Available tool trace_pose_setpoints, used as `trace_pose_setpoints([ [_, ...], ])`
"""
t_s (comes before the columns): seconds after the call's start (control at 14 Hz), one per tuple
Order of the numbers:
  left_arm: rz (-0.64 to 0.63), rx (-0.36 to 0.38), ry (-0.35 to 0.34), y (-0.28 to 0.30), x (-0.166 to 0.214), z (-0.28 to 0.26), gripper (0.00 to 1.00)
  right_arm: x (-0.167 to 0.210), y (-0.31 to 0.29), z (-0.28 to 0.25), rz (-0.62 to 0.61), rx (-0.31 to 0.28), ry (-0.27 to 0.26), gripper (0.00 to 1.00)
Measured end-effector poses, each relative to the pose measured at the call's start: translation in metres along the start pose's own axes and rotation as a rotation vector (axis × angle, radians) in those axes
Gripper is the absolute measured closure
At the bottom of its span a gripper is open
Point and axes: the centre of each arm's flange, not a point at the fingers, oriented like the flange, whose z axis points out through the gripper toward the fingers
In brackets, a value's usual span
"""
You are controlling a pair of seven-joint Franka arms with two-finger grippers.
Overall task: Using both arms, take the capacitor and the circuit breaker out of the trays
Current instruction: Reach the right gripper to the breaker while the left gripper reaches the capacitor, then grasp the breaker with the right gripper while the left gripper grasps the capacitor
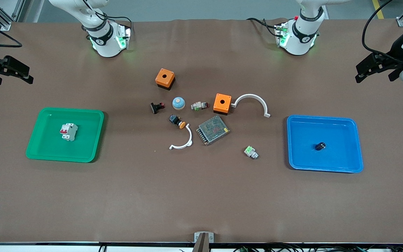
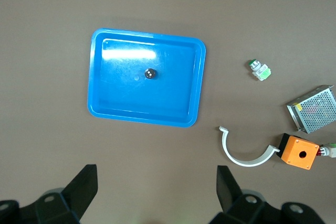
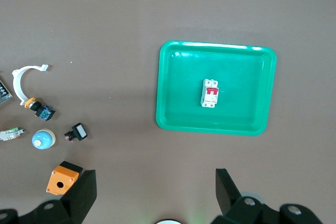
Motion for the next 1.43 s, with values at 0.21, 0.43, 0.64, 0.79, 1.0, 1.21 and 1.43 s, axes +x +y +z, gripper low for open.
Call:
trace_pose_setpoints([
  [0.21, 0.0, 0.001, -0.001, 0.0, 0.0, 0.0, 0.0, 0.0, 0.001, 0.0, 0.002, 0.0, 0.0, 0.0],
  [0.43, 0.002, 0.022, -0.025, -0.003, 0.01, 0.015, 0.0, 0.0, 0.002, 0.0, 0.003, 0.0, 0.0, 0.0],
  [0.64, 0.005, 0.033, -0.069, -0.003, 0.042, 0.065, 0.0, 0.0, 0.002, 0.0, 0.004, -0.001, -0.001, 0.0],
  [0.79, 0.012, 0.072, -0.077, -0.006, 0.066, 0.111, 0.0, 0.0, 0.002, 0.0, 0.005, -0.001, -0.001, 0.0],
  [1.0, -0.008, 0.07, -0.084, -0.024, 0.089, 0.193, 0.0, 0.014, 0.001, 0.028, 0.002, 0.001, -0.056, 0.0],
  [1.21, -0.036, 0.053, -0.065, -0.046, 0.095, 0.259, 0.0, 0.072, 0.009, 0.11, 0.015, 0.002, -0.133, 0.0],
  [1.43, -0.074, 0.019, -0.074, -0.062, 0.092, 0.312, 0.0, 0.111, 0.028, 0.167, 0.031, -0.017, -0.113, 0.0],
])
